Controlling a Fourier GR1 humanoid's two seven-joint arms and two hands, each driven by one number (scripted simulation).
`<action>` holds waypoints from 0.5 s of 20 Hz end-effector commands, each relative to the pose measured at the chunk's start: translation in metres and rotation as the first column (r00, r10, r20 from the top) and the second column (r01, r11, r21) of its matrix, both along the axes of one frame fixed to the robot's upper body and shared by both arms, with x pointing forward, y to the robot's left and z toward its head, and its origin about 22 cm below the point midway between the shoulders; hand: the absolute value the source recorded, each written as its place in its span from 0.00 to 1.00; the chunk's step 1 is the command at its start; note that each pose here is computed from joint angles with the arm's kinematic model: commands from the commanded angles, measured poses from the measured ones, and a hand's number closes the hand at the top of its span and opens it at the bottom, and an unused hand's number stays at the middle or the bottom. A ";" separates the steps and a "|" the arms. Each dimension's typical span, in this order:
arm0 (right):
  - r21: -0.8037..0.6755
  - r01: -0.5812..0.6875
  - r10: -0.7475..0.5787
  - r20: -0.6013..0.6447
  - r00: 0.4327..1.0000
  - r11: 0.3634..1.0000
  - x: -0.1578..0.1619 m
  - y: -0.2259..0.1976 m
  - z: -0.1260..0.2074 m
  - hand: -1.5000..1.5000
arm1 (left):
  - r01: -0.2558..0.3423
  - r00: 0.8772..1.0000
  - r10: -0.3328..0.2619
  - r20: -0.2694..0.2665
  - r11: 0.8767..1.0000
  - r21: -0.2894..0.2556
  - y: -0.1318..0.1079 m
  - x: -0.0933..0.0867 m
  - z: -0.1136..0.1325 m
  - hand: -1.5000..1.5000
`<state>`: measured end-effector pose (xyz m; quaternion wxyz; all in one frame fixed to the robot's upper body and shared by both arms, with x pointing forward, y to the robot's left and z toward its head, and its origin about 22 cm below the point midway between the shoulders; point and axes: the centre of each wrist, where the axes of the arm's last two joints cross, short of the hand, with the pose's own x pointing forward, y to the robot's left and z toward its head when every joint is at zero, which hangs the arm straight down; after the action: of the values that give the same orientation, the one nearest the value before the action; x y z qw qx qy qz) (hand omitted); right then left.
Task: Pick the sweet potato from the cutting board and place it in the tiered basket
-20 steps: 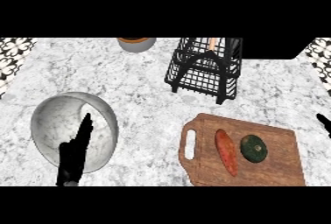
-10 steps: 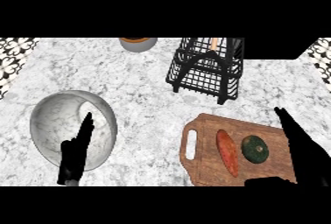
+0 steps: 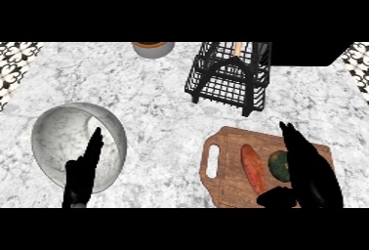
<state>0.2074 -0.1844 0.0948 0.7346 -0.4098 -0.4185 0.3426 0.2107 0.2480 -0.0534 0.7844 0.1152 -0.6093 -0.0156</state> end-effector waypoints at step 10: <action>-0.080 0.066 -0.081 -0.213 0.974 0.995 0.018 0.033 -0.017 0.00 | -0.018 1.000 0.018 -0.022 1.000 0.008 -0.002 0.007 0.002 0.50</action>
<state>0.2248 -0.1563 0.0731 0.7509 -0.3890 -0.3913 0.3628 0.2131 0.2455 -0.0543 0.7839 0.1189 -0.6092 -0.0122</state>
